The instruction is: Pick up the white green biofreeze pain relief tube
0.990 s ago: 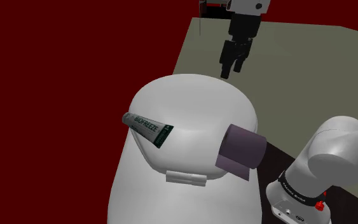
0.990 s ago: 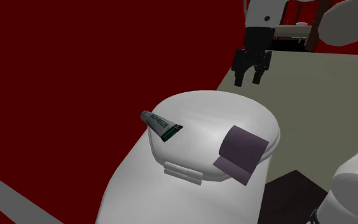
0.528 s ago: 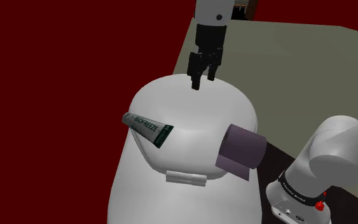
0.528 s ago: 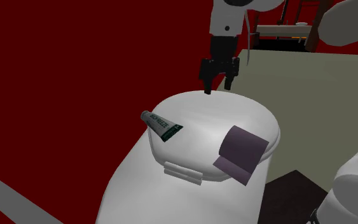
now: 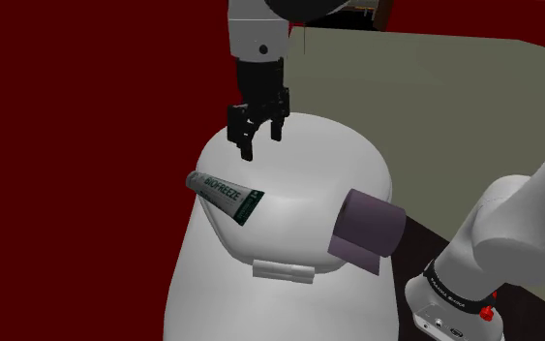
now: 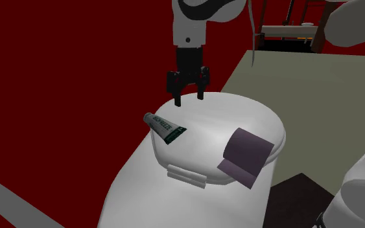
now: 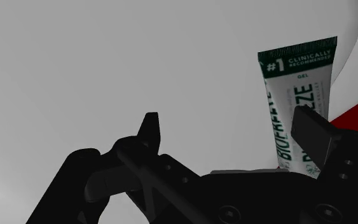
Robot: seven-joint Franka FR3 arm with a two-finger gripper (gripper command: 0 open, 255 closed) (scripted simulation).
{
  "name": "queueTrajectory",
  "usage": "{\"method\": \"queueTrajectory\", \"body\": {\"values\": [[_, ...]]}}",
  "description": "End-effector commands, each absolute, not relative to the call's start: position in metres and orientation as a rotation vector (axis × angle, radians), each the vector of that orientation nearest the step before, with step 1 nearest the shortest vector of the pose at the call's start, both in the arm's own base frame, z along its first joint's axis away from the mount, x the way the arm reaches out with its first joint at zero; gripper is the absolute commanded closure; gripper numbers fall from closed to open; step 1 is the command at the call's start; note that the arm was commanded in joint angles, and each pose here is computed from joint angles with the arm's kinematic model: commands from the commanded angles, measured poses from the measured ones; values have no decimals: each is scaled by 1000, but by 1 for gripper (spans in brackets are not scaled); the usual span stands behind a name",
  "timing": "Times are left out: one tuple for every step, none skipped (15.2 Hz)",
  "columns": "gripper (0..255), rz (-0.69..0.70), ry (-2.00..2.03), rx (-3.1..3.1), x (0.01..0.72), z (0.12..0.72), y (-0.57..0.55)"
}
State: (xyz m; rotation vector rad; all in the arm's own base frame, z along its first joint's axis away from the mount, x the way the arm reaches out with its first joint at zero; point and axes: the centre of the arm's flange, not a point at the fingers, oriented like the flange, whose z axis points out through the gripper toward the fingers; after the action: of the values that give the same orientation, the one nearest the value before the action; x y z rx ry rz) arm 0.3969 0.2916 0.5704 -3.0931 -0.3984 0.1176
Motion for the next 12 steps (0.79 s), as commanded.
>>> {"method": "queueTrajectory", "body": {"values": [[0, 129, -417, -3100, 403, 562, 316], [0, 134, -427, -3103, 406, 558, 329], [0, 139, -437, -3107, 410, 555, 342], [0, 144, -448, -3111, 413, 551, 356], [0, 149, -458, -3114, 416, 547, 369], [0, 154, -468, -3118, 419, 543, 382], [0, 160, -479, -3121, 422, 539, 395], [0, 160, -479, -3121, 422, 538, 396], [0, 160, -479, -3121, 422, 533, 396], [0, 160, -479, -3121, 422, 528, 396], [0, 160, -479, -3121, 422, 523, 396], [0, 160, -479, -3121, 422, 517, 396]]}}
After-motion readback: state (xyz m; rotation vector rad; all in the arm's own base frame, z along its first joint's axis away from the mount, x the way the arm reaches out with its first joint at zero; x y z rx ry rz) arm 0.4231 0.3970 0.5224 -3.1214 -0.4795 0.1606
